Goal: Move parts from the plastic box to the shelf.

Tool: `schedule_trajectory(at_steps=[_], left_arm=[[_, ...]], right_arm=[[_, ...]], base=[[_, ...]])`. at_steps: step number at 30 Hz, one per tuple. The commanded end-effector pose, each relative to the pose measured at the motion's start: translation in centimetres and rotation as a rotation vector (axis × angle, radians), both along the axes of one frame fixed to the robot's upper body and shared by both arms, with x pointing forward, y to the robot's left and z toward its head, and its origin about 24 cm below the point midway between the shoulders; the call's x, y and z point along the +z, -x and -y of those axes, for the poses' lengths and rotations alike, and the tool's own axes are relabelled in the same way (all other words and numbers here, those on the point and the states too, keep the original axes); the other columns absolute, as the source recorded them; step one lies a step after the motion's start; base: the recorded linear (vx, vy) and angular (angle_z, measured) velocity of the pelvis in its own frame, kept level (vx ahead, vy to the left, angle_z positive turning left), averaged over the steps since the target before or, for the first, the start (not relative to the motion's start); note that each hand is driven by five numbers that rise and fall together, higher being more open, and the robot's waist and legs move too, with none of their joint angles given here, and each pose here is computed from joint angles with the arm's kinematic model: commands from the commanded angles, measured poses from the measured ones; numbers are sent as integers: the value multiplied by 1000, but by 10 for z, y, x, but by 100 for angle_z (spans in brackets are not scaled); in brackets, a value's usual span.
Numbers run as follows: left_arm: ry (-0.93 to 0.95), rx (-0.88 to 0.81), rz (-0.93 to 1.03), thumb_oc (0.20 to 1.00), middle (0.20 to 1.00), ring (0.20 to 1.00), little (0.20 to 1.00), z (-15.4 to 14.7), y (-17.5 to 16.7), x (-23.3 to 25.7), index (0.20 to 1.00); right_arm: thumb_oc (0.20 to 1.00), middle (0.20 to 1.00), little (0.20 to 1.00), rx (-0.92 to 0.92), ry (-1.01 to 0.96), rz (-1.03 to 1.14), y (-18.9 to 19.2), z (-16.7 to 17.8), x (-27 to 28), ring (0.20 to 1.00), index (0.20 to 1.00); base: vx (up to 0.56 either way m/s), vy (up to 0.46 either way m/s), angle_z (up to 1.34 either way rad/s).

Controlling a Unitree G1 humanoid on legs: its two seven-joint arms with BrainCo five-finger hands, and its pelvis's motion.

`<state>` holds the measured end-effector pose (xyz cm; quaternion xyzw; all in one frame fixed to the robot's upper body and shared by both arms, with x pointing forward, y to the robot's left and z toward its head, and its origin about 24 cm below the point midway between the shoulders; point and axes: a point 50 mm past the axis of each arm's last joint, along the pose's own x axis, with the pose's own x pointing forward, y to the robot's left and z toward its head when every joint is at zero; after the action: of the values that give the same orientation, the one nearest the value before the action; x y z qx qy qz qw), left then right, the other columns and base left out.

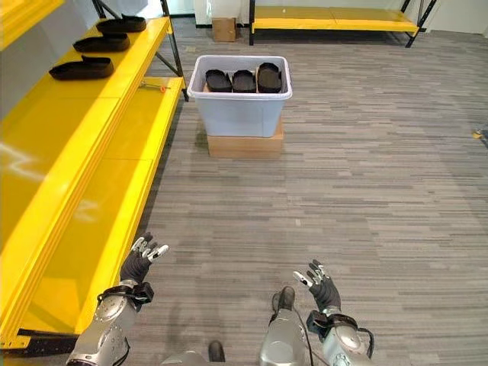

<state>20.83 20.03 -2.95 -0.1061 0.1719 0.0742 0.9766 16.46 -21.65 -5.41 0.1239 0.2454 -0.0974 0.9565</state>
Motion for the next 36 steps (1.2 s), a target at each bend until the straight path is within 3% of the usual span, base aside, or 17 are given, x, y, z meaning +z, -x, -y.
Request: schedule_trajectory(at_steps=[1,30,36], left_arm=[[-21,-53,125,1000,1000,1000,1000,1,-9,23,1000],[75,-84,225,1000,1000,1000,1000,16,-26,41,1000],[70,-69,176,1000,1000,1000,1000,9,-13,32,1000]], right_arm=[[1000,1000,1000,-40,-7,111,-10,6,17,1000,1000],[1000,1000,1000,-24,106,203,-30,35,42,1000,1000],[1000,1000,1000,-34,122,222,-32,34,45,1000,1000]], base=[[206,-157,28],[160,-163,3],[178,-90,-19]])
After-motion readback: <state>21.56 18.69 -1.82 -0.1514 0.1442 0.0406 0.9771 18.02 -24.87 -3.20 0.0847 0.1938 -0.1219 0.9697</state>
